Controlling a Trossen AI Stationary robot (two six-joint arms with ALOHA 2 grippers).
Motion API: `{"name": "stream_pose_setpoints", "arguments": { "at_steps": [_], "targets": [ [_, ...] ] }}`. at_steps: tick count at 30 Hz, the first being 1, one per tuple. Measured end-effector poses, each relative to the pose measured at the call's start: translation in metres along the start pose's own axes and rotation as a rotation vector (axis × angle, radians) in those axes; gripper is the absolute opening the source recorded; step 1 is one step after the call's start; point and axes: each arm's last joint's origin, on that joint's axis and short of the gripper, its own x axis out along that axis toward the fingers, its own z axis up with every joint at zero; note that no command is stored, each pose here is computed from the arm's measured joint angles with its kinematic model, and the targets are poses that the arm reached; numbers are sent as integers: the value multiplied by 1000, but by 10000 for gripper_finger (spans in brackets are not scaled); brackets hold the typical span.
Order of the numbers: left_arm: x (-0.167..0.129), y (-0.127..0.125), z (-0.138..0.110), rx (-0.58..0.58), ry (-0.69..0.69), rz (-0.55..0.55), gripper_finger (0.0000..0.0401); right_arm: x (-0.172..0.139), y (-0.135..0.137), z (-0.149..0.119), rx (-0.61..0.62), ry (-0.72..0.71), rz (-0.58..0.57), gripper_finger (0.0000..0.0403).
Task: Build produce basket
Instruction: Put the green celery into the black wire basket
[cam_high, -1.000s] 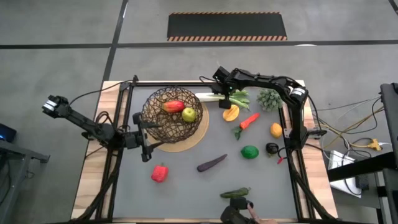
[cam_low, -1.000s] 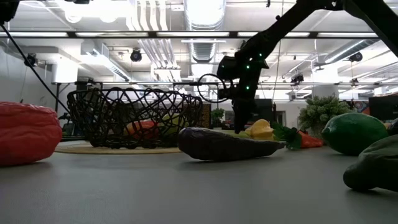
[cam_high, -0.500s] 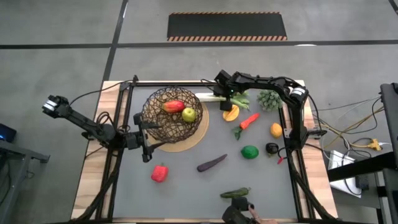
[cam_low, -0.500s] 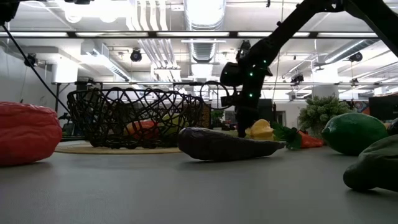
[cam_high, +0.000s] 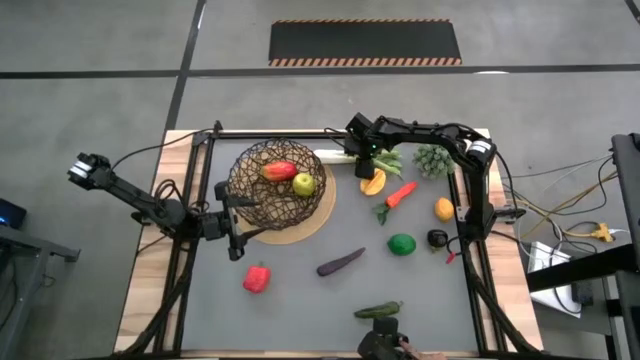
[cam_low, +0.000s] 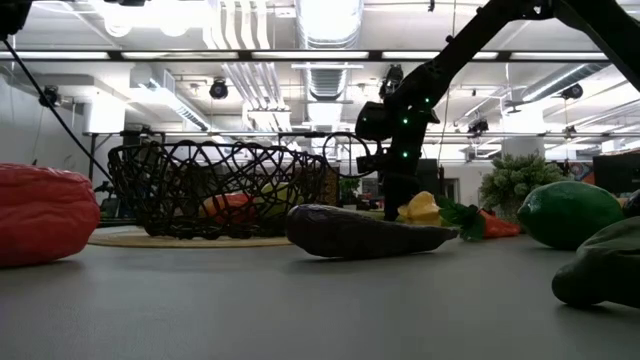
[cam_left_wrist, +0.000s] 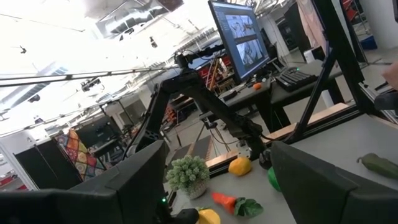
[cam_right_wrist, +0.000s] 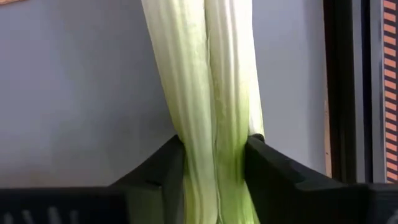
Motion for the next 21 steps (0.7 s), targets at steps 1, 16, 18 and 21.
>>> {"name": "stream_pose_setpoints", "arguments": {
  "at_steps": [1, 16, 18, 21],
  "targets": [
    [0, 0, 0, 0, 0, 0, 272, 0, 0, 0, 0, 0, 0, 122],
    [0, 0, 1, -1, -1, 1, 272, -8, -5, 5, -21, 30, -69, 68],
    [0, 0, 1, -2, -1, 1, 272, -16, -7, 8, -22, 40, -78, 72],
    [0, 0, 1, -2, -2, 1, 272, -32, -11, 15, -24, 56, -113, 73]
  ]
}}
